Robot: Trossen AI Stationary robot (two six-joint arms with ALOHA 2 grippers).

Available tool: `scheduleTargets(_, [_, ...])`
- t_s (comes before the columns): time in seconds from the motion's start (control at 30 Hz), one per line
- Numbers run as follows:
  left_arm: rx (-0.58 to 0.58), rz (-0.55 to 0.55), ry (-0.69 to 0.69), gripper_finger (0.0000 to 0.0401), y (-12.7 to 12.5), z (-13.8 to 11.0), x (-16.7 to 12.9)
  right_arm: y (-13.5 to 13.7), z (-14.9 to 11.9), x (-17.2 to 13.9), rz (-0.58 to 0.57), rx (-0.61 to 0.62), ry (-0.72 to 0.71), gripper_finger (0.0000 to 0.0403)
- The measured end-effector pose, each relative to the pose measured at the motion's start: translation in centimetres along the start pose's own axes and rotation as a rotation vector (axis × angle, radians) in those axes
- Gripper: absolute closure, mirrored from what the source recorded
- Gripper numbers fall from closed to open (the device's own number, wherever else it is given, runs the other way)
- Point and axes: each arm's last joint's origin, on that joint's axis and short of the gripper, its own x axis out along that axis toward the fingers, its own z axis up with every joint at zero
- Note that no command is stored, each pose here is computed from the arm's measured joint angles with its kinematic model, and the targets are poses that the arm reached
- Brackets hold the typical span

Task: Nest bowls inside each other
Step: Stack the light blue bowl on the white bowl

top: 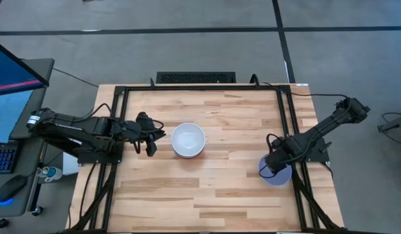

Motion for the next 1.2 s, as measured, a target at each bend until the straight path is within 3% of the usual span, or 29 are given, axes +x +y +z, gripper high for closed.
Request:
scheduleTargets(0.6, [0.018, 0.017, 0.04, 0.0348, 0.2, -0.4, 0.0, 0.7, -0.2, 0.5, 0.033, 0.017, 0.029, 0.0223])
scheduleTargets(0.7, [0.02, 0.013, 0.047, 0.0348, 0.2, -0.4, 0.0, 1.1, -0.3, 0.5, 0.081, -0.008, 0.041, 0.0223])
scheduleTargets(0.8, [0.024, 0.013, 0.046, 0.0348, 0.2, -0.4, 0.0, 2.9, -0.5, 0.4, 0.261, -0.093, 0.027, 0.0223])
scheduleTargets(0.93, [0.031, 0.014, 0.048, 0.0348, 0.2, -0.5, 0.0, 3.3, -0.4, 1.4, 0.192, -0.012, -0.001, 0.0223])
scheduleTargets(1.1, [0.043, 0.013, 0.046, 0.0348, 0.2, -0.4, 0.0, 5.0, -1.1, 0.9, 0.348, -0.099, 0.026, 0.0218])
scheduleTargets(1.2, [0.043, 0.012, 0.045, 0.0348, 0.2, -0.4, 0.0, 5.4, -1.1, 0.3, 0.395, -0.086, -0.016, 0.021])
